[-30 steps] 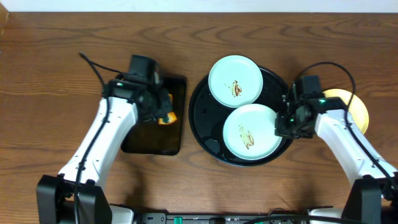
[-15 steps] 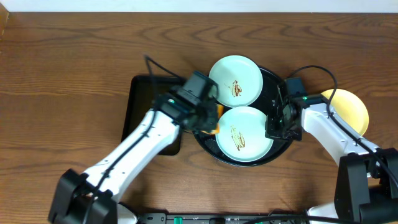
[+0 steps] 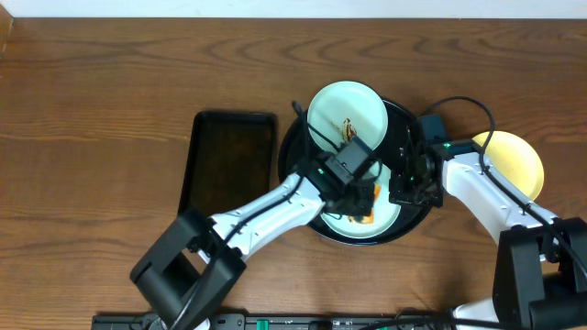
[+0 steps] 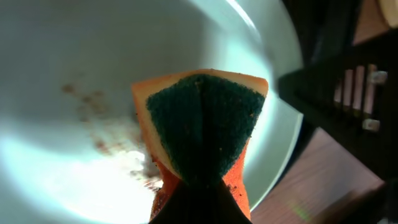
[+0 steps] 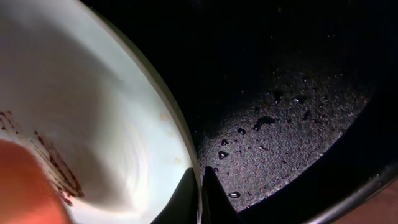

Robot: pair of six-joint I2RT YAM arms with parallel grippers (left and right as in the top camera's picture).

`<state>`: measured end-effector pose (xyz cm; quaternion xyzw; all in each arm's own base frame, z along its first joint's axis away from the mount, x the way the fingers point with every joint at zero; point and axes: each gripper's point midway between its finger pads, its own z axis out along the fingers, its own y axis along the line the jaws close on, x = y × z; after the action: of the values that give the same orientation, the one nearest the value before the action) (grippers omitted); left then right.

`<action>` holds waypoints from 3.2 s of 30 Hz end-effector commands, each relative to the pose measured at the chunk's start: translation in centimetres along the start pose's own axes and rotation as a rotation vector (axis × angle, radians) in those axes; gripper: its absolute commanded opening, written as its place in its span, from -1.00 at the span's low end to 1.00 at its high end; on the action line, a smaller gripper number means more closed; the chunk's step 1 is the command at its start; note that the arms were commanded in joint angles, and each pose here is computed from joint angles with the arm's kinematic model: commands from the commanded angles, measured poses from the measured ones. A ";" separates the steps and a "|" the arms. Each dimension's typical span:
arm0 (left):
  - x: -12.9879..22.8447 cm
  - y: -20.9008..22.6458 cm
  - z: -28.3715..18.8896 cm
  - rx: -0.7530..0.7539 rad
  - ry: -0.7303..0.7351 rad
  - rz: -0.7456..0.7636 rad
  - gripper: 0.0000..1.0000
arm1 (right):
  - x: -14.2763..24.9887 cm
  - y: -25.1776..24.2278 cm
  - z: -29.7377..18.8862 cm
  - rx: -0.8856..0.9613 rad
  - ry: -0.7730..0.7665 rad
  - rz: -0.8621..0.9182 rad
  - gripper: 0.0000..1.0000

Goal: Clean dirty plates on tray and stack at the side
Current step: 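Scrub the pale green plate with the sponge in left gripper, then return the sponge with left gripper to the black tray, then lift the pale green plate with right gripper off the round tray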

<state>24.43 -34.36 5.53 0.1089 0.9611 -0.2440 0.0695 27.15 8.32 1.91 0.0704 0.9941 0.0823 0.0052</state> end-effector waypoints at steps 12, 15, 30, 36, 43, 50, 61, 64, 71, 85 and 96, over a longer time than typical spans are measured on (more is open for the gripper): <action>0.9 1.7 3.9 -0.071 0.042 -0.013 -0.85 | 0.7 0.0 0.3 0.008 0.031 0.015 -0.98; 0.1 4.7 3.3 -0.195 0.009 -0.037 -0.85 | 0.9 -0.1 0.3 0.011 0.038 0.016 -0.98; -4.4 13.1 -0.2 -0.276 -0.046 -0.223 -0.85 | 1.1 -0.2 0.3 0.015 0.047 0.018 -0.98; -4.8 8.2 -3.2 -0.039 -0.033 -0.119 -0.85 | 1.1 -0.4 0.3 0.027 0.045 0.017 -0.97; -7.1 5.9 -10.6 -0.038 -0.244 0.024 -0.85 | 1.1 -0.4 0.3 0.027 0.044 0.017 -0.97; -6.7 10.8 -14.0 -0.274 -0.301 -0.047 -0.85 | 1.0 -0.3 0.3 0.024 0.040 0.016 -0.61; -6.0 19.0 -16.6 -0.382 -0.264 -0.273 -0.85 | 0.3 0.0 0.4 0.009 0.012 0.011 -0.32; -5.8 20.5 -17.1 -0.398 -0.261 -0.318 -0.85 | 0.3 0.4 0.6 -0.019 0.007 0.009 -0.41; -5.2 22.1 -17.3 -0.419 -0.236 -0.368 -0.84 | 1.2 0.4 2.4 -0.055 0.009 0.008 -0.53; -4.8 22.2 -17.1 -0.424 -0.219 -0.372 -0.83 | -1.6 0.6 -0.5 -0.035 -0.130 -0.056 -0.98; -4.8 22.2 -17.1 -0.424 -0.219 -0.372 -0.84 | -3.0 -1.7 -8.5 0.191 -0.198 -0.151 -0.98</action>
<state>33.15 -8.20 11.60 -0.1187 0.9794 -0.0657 0.1497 28.58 6.23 8.21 0.0271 0.9965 0.0279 0.0743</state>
